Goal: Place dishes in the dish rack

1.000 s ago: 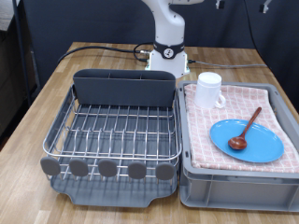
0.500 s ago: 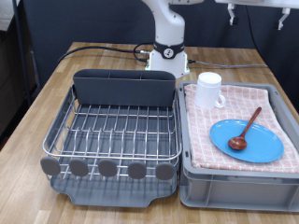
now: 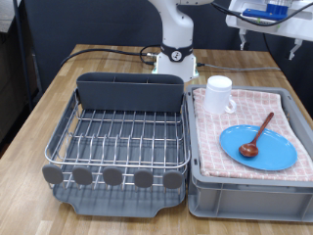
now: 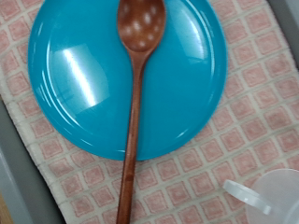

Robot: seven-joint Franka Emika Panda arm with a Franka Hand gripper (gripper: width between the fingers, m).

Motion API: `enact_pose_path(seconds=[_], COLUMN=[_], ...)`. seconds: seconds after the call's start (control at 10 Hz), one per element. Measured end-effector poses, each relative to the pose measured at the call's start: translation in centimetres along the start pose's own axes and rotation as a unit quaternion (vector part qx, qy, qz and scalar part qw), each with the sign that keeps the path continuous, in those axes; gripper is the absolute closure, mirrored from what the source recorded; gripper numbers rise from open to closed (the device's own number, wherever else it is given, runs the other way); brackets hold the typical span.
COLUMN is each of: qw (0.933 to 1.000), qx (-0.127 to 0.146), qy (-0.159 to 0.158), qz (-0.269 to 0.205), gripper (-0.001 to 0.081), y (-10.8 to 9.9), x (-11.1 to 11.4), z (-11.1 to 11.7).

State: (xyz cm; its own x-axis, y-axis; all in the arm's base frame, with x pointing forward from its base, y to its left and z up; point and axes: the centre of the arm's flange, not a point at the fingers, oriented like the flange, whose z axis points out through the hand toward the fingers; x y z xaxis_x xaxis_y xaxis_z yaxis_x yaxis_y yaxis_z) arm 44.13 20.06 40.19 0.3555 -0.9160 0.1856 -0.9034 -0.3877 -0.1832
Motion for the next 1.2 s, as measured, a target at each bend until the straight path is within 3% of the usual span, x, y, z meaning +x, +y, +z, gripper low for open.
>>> enact_pose_path(seconds=[0.3, 0.7, 1.0, 1.2], qw=[1.0000, 0.9999, 0.9994, 0.9982], qx=[0.002, -0.005, 0.029, 0.041], qy=[-0.004, 0.011, 0.005, 0.008], qz=[0.002, -0.002, -0.015, -0.043], gripper=[0.0004, 0.0004, 0.0004, 0.0004], y=[-0.5, -0.6, -1.2, -1.4], x=[-0.1, 0.5, 0.5, -0.4], z=[0.7, -0.2, -0.3, 1.1])
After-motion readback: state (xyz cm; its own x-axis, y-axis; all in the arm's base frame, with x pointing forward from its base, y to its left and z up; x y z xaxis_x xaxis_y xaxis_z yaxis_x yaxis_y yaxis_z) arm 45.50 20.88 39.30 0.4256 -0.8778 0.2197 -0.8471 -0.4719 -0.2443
